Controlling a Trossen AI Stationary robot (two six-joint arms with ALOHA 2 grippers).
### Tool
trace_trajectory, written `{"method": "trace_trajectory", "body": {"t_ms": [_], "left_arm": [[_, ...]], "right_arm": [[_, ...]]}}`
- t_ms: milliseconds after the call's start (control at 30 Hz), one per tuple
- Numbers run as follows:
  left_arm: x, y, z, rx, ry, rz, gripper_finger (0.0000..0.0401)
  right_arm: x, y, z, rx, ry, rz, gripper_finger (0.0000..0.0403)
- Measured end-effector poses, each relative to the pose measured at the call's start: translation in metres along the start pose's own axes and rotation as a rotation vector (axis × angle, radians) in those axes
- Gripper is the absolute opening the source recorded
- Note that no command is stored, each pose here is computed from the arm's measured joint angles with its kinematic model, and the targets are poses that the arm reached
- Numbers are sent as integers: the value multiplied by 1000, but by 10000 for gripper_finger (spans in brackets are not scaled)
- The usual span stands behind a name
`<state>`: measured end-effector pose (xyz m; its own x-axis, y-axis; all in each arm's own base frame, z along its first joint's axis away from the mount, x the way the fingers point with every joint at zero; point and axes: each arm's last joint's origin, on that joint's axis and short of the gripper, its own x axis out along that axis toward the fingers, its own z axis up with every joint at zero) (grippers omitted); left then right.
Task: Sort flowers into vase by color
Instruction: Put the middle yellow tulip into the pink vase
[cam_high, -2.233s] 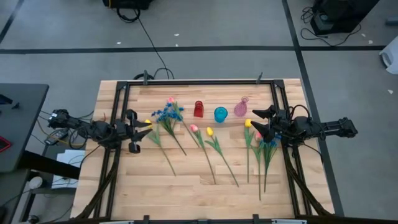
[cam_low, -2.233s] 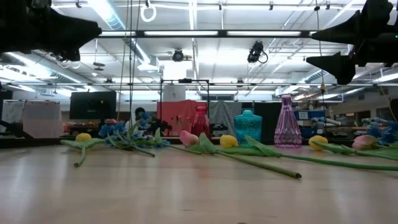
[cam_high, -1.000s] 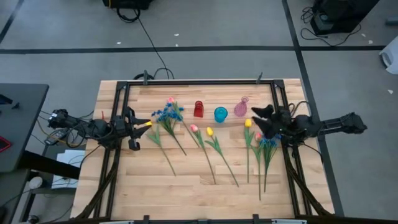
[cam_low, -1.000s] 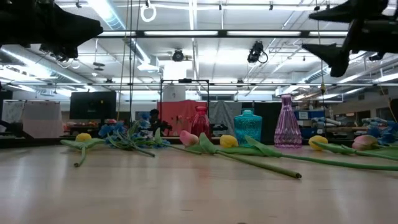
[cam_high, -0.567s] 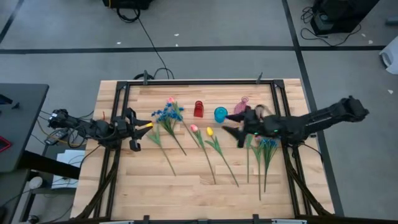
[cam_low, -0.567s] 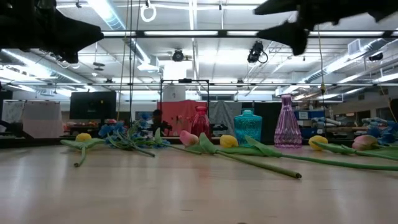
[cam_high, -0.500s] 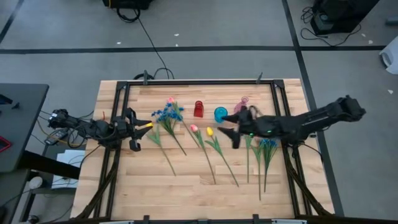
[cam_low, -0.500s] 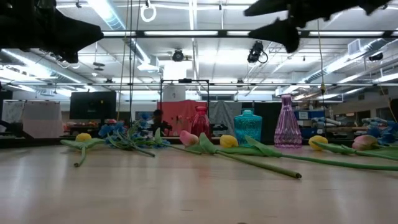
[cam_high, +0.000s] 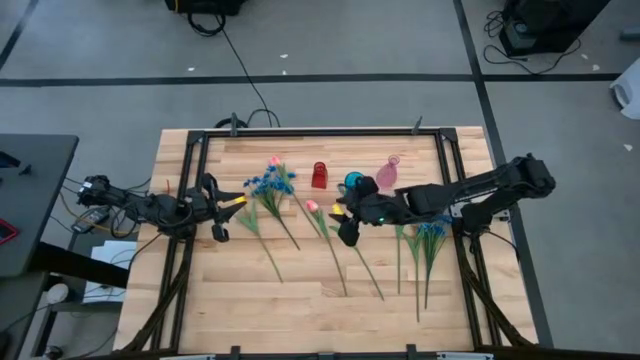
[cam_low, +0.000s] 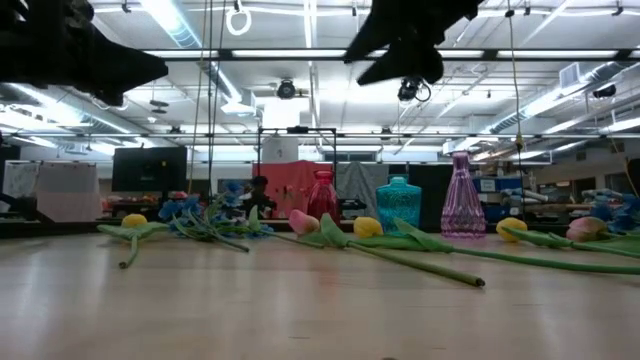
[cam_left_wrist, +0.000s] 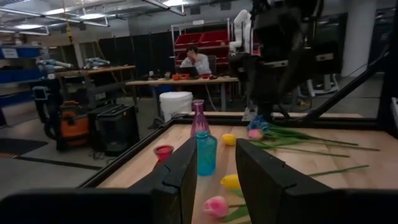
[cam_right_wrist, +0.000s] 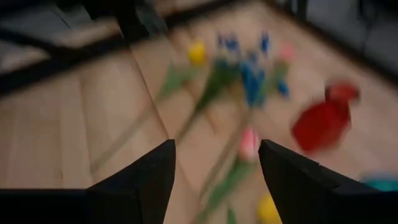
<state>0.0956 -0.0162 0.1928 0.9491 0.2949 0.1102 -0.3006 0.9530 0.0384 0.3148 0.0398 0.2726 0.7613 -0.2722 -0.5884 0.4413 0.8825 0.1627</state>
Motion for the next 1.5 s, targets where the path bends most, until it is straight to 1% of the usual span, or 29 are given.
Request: {"method": "trace_trajectory", "body": {"t_ms": [200, 300, 467, 633, 767, 867, 1100, 1167, 1233, 1333, 1500], "left_arm": [[0, 1, 0, -1, 4, 19, 115], [0, 1, 0, -1, 5, 24, 115], [0, 1, 0, -2, 5, 28, 115], [0, 1, 0, -2, 5, 30, 115], [0, 1, 0, 3, 5, 37, 115], [0, 1, 0, 5, 6, 43, 115], [0, 1, 0, 6, 6, 46, 115], [0, 1, 0, 6, 6, 46, 115], [0, 1, 0, 6, 6, 46, 115], [0, 1, 0, 6, 6, 47, 115], [0, 1, 0, 5, 6, 51, 115]], "right_arm": [[-1, -2, -10, 164, 377, -180, 224], [4, -1, -23, 192, 550, -243, 215], [35, 8, -51, 174, 742, -242, 203], [59, 14, -74, 167, 855, -246, 187], [73, 18, -86, 197, 915, -214, 175], [80, 19, -92, 201, 943, -220, 168], [82, 22, -90, 204, 860, -227, 164], [83, 24, -89, 192, 826, -219, 164], [85, 26, -93, 166, 808, -242, 164], [86, 27, -99, 132, 805, -271, 163], [92, 30, -106, 110, 807, -274, 158]]}}
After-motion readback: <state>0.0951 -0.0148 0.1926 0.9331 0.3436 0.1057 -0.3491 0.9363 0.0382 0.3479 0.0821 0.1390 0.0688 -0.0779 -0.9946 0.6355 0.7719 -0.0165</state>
